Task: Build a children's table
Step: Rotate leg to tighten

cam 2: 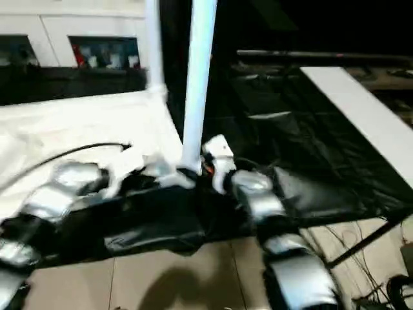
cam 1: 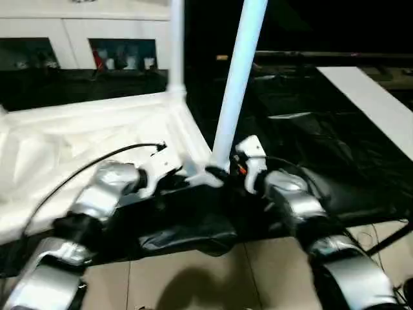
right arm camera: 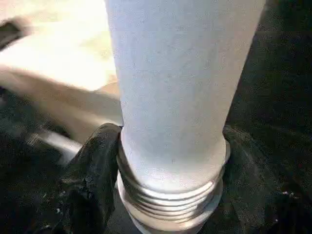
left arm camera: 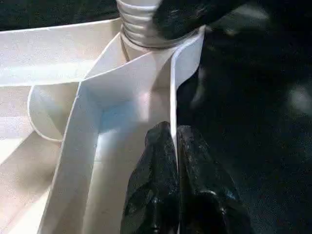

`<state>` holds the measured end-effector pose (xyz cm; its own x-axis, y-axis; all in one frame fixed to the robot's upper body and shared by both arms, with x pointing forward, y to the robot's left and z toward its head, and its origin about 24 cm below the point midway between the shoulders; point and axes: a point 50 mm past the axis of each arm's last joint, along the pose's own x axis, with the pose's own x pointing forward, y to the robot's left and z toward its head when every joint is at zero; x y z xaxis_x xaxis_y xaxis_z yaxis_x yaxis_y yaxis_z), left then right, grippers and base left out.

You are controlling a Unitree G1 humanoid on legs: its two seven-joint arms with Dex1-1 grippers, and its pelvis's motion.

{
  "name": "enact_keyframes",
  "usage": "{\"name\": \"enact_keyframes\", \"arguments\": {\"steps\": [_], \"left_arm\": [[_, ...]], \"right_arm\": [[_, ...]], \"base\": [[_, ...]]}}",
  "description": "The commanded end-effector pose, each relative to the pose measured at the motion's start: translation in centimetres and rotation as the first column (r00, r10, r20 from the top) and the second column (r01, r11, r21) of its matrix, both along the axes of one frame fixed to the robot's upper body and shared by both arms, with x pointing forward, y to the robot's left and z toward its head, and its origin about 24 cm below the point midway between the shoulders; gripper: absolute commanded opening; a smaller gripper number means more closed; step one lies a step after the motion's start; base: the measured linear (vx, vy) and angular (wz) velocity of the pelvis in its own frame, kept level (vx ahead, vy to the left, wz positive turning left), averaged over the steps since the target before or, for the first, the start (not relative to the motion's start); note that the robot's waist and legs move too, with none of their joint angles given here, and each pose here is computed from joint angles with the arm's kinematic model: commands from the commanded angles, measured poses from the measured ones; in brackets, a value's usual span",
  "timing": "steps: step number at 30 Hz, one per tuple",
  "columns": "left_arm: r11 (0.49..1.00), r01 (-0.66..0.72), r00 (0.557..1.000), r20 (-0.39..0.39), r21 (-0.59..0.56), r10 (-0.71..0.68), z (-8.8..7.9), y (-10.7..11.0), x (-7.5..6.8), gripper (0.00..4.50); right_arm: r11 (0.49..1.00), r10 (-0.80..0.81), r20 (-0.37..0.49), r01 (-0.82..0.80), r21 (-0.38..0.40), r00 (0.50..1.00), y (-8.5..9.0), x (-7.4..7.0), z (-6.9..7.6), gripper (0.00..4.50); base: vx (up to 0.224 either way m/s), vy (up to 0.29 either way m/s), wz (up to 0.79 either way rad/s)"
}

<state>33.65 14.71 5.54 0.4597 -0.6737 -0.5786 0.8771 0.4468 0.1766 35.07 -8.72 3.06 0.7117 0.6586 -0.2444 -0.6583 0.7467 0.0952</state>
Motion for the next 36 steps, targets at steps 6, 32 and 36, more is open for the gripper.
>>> {"name": "enact_keyframes", "arguments": {"steps": [6, 32, 36], "left_arm": [[0.989, -0.144, 0.99, -0.002, -0.039, 0.144, -0.6, -4.9, 0.7, 0.0], [0.975, 0.224, 0.973, -0.051, -0.005, -0.224, 0.1, 0.7, -1.5, 0.0], [0.953, 0.301, 0.948, -0.093, -0.042, -0.304, 0.5, 1.2, -2.2, 0.0]], "right_arm": [[0.963, -0.265, -0.145, 0.255, -0.084, 0.953, 1.6, -0.3, -2.4, 2.72], [0.934, 0.355, 0.085, -0.349, -0.08, 0.931, -1.7, -0.6, 1.7, 3.93], [0.907, 0.418, 0.087, -0.411, -0.088, 0.904, -2.3, -0.9, 2.1, 3.93]], "base": [[0.0, 0.0, 0.0], [0.0, 0.0, 0.0], [0.0, 0.0, 0.0]]}}
